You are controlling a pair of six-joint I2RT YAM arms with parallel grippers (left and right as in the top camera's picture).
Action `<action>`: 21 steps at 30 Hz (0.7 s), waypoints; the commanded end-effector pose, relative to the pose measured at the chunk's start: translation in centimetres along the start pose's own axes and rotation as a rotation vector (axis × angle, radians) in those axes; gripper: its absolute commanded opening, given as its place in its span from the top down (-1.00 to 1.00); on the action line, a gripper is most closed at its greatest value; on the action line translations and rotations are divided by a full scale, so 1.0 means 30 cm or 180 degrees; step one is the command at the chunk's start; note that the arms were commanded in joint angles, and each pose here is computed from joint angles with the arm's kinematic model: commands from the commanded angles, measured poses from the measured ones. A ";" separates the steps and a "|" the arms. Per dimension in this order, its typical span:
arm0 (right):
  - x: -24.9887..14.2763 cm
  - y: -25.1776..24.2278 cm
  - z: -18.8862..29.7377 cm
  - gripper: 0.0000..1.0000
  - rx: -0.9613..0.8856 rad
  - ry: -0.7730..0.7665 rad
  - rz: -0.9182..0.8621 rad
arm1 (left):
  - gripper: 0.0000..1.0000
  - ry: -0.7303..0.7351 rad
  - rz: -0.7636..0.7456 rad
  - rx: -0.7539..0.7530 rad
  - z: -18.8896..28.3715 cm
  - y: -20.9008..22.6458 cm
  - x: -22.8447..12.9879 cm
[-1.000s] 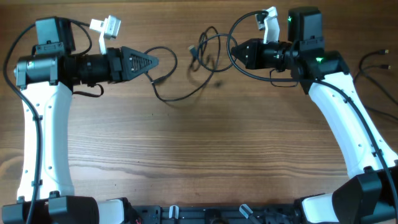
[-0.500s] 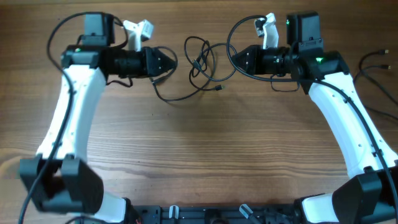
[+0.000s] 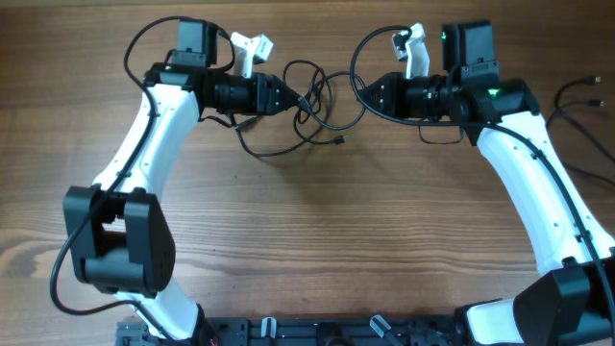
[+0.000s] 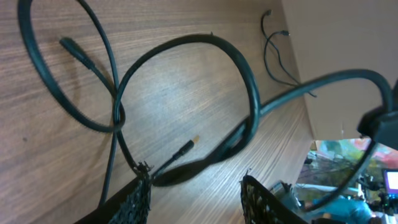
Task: Untangle cables
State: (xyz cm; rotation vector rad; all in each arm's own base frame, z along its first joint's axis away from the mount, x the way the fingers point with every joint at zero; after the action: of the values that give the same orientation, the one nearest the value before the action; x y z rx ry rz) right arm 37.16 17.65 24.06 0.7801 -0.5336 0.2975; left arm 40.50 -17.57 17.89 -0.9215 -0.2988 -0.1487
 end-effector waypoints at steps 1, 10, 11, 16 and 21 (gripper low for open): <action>-0.008 0.008 -0.006 0.91 0.0071 0.0044 0.0042 | 0.07 0.0067 -0.0104 0.0003 -0.070 0.033 -0.004; -0.013 0.007 -0.006 0.92 0.0067 0.0064 0.0057 | 0.35 0.0137 -0.0208 -0.0029 -0.130 0.011 -0.017; -0.013 0.008 -0.006 0.91 0.0068 0.0065 0.0056 | 0.35 0.0162 -0.0214 -0.0022 -0.141 0.010 -0.023; -0.018 0.011 -0.006 0.91 0.0089 0.0083 0.0043 | 0.40 0.0302 -0.0177 0.0038 -0.206 0.036 -0.055; -0.079 -0.026 -0.014 0.91 -0.0092 0.0325 -0.0184 | 0.47 0.0340 -0.0143 0.0045 -0.222 0.052 -0.063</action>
State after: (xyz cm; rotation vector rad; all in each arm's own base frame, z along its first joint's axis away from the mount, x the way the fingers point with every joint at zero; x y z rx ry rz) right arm 36.02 17.42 23.14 0.7698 -0.4652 0.2857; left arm 40.39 -21.96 13.03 -0.8966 -0.2256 -0.2265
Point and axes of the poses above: each gripper's point midway between its finger pads, its own z axis back along the fingers, its own y axis along the line the jaws close on, x = y × z, the point moved 2 cm from there along z, back along the fingers, and after that the axes turned 8 degrees about z, right-handed, at the moved point
